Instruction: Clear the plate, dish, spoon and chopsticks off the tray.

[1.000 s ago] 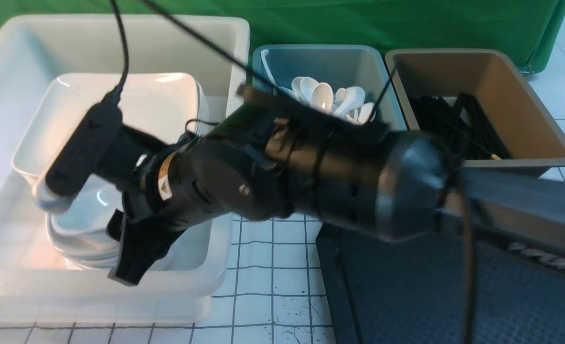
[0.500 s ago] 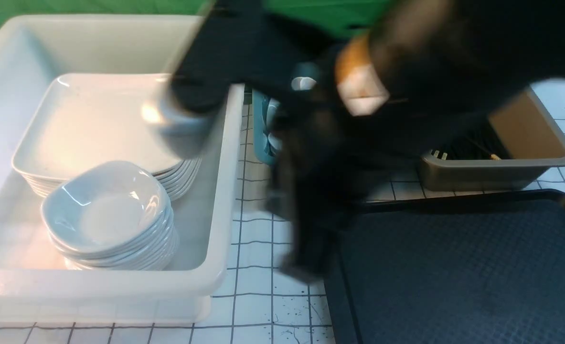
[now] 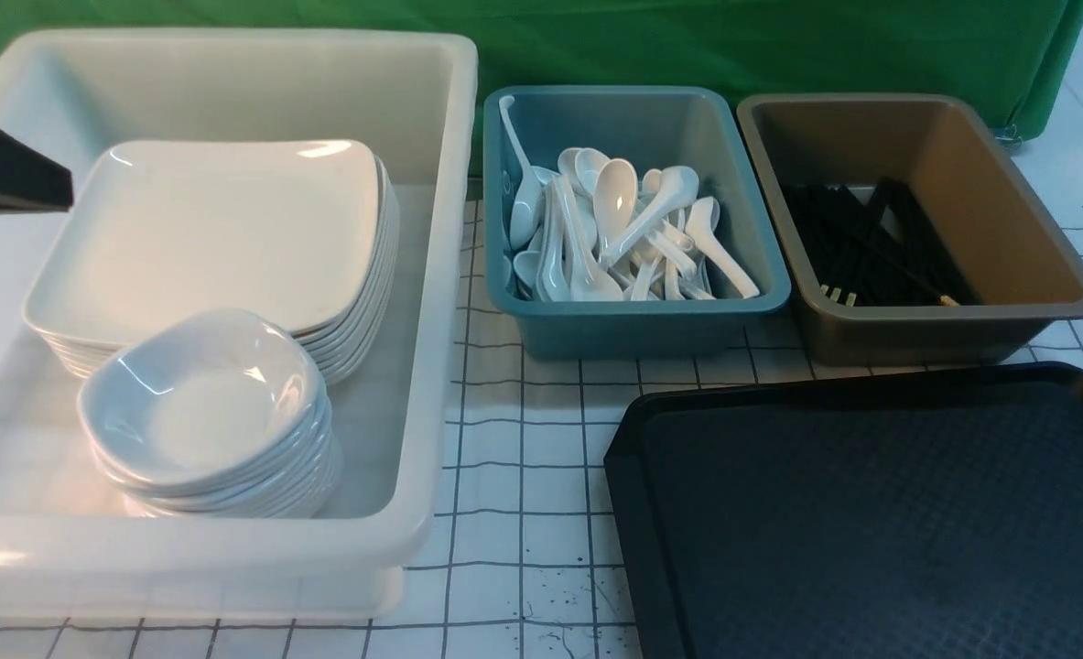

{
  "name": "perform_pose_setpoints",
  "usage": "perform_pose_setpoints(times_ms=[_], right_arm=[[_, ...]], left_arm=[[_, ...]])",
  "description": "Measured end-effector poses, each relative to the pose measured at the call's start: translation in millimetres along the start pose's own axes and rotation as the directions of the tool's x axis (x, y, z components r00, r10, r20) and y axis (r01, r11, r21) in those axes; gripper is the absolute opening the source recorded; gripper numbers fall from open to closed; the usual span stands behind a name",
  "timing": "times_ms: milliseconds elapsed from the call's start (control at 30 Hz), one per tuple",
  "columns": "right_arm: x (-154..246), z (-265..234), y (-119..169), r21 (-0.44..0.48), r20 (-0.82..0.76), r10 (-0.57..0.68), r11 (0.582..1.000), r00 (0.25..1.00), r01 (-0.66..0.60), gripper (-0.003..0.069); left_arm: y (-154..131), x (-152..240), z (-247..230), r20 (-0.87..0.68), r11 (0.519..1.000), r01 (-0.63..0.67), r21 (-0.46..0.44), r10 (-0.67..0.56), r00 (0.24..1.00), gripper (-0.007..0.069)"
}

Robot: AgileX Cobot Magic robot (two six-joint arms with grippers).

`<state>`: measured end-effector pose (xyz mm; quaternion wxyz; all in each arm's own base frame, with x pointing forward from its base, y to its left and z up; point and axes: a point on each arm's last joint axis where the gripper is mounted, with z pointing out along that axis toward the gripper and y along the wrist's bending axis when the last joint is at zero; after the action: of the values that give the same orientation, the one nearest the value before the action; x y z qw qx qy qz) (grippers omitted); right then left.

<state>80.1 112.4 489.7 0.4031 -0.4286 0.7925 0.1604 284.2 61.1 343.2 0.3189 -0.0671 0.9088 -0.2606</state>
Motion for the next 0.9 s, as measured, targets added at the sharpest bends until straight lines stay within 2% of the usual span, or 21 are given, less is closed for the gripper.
perform_pose_setpoints(times_ms=[100,167,200,233,333,400,433,467,567,667,767,900], right_arm=[[46,-38,-4,-0.004,0.073,0.104,0.995,0.992,-0.104,0.0030],[63,-46,-5,-0.008,0.088,0.132,0.991,0.987,-0.132,0.0030],[88,-50,-5,-0.012,0.095,0.164,0.986,0.982,-0.164,0.0030],[90,-53,-5,-0.014,0.106,0.169,0.986,0.980,-0.169,0.0030],[137,-38,-2,-0.042,0.224,0.189,0.982,0.956,-0.184,0.0030],[145,-30,0,-0.055,0.278,0.186,0.983,0.942,-0.178,0.0030],[153,-15,3,-0.081,0.393,0.181,0.984,0.902,-0.162,0.0030],[156,-11,4,-0.078,0.379,0.179,0.984,0.908,-0.161,0.0030],[167,33,14,-0.126,0.564,0.162,0.986,0.810,-0.110,0.0030],[177,55,19,-0.138,0.613,0.150,0.987,0.776,-0.082,0.0030],[185,68,21,-0.109,0.632,0.092,0.994,0.769,-0.030,0.0030],[191,74,22,-0.062,0.596,0.016,0.998,0.803,0.026,0.0030]], left_arm=[[-14,4,10,-0.036,0.999,-0.035,0.036,0.036,0.999,-0.0001],[-18,5,12,-0.052,0.998,-0.044,0.050,0.046,0.998,-0.0001],[-26,9,16,-0.085,0.995,-0.056,0.081,0.063,0.994,-0.0001],[-28,10,16,-0.094,0.994,-0.060,0.088,0.068,0.993,-0.0001],[-44,18,23,-0.171,0.984,-0.090,0.152,0.116,0.978,-0.0001],[-48,20,25,-0.183,0.982,-0.097,0.163,0.127,0.975,-0.0001],[-52,22,27,-0.196,0.979,-0.107,0.176,0.141,0.971,-0.0001],[-53,22,27,-0.196,0.978,-0.108,0.177,0.142,0.970,-0.0001],[-56,23,28,-0.201,0.975,-0.109,0.192,0.147,0.969,0.0000],[-56,23,28,-0.202,0.976,-0.111,0.189,0.149,0.968,0.0001],[-54,24,29,-0.211,0.977,-0.127,0.171,0.163,0.964,0.0001],[-50,25,28,-0.230,0.978,-0.155,0.137,0.183,0.956,0.0003]])
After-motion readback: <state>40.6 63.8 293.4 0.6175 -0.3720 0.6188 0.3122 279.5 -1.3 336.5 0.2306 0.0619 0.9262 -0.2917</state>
